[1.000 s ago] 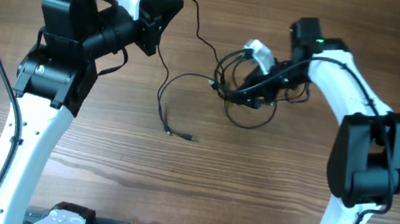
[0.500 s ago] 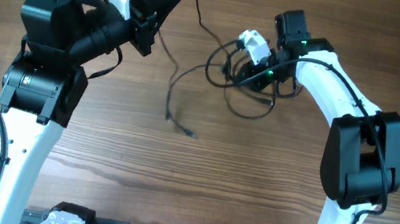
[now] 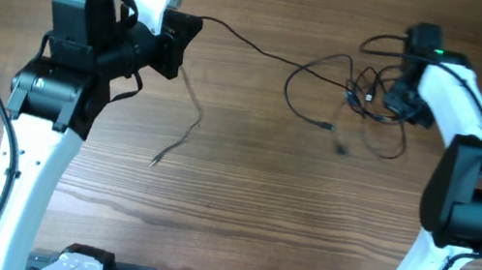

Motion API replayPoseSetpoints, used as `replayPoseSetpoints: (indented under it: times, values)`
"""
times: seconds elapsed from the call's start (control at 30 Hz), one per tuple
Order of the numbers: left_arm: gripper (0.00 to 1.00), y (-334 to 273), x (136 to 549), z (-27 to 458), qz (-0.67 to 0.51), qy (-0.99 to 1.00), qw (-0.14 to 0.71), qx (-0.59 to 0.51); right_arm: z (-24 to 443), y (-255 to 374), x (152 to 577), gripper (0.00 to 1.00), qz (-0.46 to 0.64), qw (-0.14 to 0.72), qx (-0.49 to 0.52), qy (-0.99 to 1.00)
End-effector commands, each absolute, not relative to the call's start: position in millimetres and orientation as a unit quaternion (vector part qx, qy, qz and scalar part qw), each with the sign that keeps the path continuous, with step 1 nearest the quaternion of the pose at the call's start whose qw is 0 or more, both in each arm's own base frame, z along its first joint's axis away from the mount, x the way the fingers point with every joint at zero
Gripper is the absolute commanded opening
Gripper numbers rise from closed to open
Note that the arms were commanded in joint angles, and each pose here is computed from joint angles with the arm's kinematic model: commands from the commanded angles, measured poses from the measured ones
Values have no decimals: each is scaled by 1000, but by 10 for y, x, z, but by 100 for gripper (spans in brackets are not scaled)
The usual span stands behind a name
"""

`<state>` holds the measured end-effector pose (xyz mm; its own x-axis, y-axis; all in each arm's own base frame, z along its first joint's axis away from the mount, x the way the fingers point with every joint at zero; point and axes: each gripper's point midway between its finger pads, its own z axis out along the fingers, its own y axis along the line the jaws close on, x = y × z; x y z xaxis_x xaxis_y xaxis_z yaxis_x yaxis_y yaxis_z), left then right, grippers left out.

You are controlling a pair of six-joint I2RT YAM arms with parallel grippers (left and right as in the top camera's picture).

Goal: Untangle cables

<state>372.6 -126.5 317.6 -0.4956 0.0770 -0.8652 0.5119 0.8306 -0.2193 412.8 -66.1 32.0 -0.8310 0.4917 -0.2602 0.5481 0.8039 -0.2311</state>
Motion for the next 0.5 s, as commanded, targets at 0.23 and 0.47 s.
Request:
replayPoseSetpoints:
  times: [0.23, 0.47]
  values:
    - [4, -1077, 3997, 2825, -199, 861, 439, 162, 246, -449, 4161, 4, -65, 70, 222, 970]
    - [54, -1291, 4061, 2574, -260, 859, 400, 182, 1161, 169, 4418, 4, 112, 162, 123, 973]
